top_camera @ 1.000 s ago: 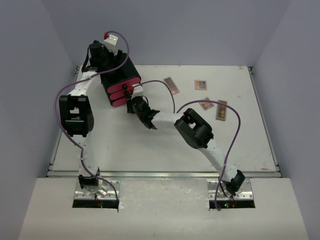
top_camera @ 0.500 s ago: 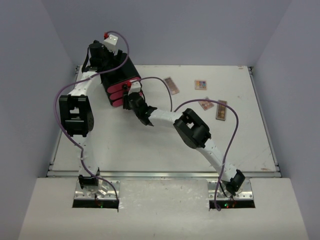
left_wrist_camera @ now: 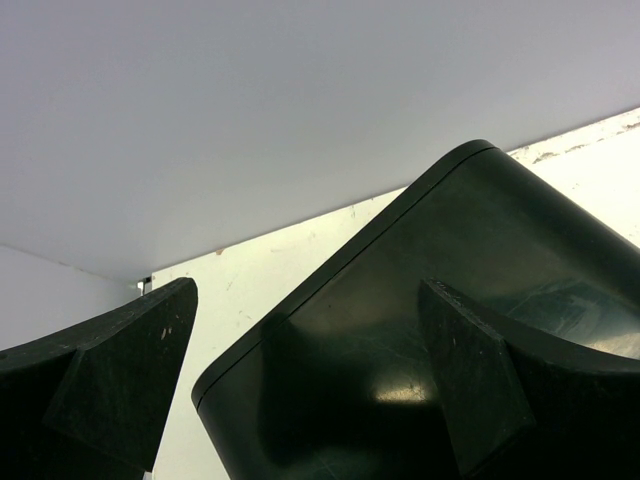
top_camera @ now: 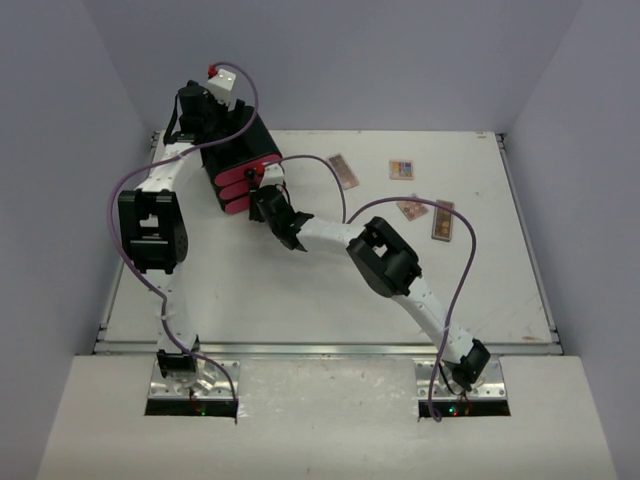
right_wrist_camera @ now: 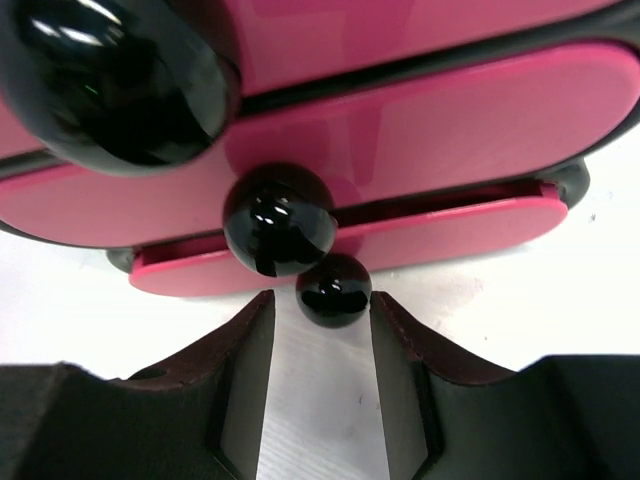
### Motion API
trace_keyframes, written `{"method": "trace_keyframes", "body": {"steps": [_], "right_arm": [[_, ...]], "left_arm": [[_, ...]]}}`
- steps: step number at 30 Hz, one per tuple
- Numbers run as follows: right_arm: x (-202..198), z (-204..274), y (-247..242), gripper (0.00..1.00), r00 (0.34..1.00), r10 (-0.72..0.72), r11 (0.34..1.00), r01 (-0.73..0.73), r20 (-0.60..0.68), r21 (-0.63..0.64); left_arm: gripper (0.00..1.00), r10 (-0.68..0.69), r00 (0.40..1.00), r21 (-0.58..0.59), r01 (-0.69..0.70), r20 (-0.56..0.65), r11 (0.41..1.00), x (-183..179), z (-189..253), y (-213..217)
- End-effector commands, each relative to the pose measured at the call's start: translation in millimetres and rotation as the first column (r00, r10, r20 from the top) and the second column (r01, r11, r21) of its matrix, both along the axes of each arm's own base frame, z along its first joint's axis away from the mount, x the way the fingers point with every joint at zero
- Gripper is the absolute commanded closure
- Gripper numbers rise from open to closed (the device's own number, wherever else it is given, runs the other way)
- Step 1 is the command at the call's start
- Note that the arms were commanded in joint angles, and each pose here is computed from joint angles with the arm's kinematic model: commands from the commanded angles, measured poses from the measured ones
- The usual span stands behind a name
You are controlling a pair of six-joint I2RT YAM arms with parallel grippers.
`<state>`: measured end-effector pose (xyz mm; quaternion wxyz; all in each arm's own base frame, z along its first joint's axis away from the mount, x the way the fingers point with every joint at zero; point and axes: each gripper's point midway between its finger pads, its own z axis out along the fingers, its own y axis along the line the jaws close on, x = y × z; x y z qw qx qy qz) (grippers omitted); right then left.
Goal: Organize the makeup
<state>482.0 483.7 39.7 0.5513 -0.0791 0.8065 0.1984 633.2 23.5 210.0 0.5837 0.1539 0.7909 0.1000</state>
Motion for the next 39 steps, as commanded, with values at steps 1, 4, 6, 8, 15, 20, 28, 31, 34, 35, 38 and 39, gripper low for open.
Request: {"method": "trace_keyframes", "body": {"steps": [1, 4, 6, 8, 15, 20, 28, 31, 34, 35, 38, 39], "right_arm": [[4, 1, 7, 0.56, 1.0, -0.019, 1.0, 0.019, 0.002, 0.024], [7, -10, 8, 0.57, 1.0, -0.023, 1.0, 0.023, -0.02, 0.0], [9, -10, 9, 0.57, 0.999, -0.034, 0.999, 0.034, -0.019, 0.008], [10, -10, 8, 0.58, 0.999, -0.039, 0.999, 0.039, -0.019, 0.012], [19, -7, 0, 0.61, 0.998, -0.063, 0.998, 0.063, 0.003, 0.008], [25, 3, 6, 0.59, 0.998, -0.043, 0.999, 0.043, 0.044, 0.014], [35, 25, 5, 0.6, 0.988, -0.047, 0.999, 0.047, 0.144, -0.002], [36, 24, 3, 0.62, 0.989, -0.048, 0.999, 0.05, 0.137, -0.01], [35, 19, -2, 0.67, 0.989, -0.057, 0.998, 0.06, 0.135, -0.021], [36, 19, -3, 0.71, 0.989, -0.062, 0.998, 0.065, 0.134, -0.021], [35, 16, -4, 0.86, 0.99, -0.058, 0.998, 0.062, 0.127, -0.027], [34, 15, -4, 0.9, 0.991, -0.055, 0.998, 0.059, 0.124, -0.032]], "left_arm": [[0.07, -0.011, 0.951, 0.005, 0.013, -0.31, 1.0, -33, -103, 2], [0.07, -0.012, 0.951, 0.005, 0.014, -0.309, 1.0, -33, -102, 1], [0.07, -0.012, 0.951, 0.006, 0.014, -0.309, 1.0, -33, -101, 2], [0.07, -0.011, 0.951, 0.007, 0.014, -0.308, 1.0, -33, -101, 2], [0.07, -0.014, 0.95, 0.006, 0.017, -0.313, 1.0, -33, -104, 1], [0.07, -0.011, 0.949, 0.01, 0.015, -0.314, 1.0, -33, -104, 2], [0.07, -0.007, 0.95, 0.015, 0.012, -0.313, 1.0, -32, -103, 3], [0.07, -0.008, 0.949, 0.013, 0.013, -0.315, 1.0, -32, -104, 3], [0.07, -0.01, 0.949, 0.011, 0.014, -0.316, 1.0, -32, -105, 2], [0.07, -0.011, 0.948, 0.01, 0.014, -0.318, 1.0, -32, -106, 2], [0.07, -0.01, 0.947, 0.01, 0.014, -0.321, 1.0, -32, -107, 2], [0.07, -0.011, 0.947, 0.01, 0.015, -0.322, 1.0, -32, -108, 2]]}}
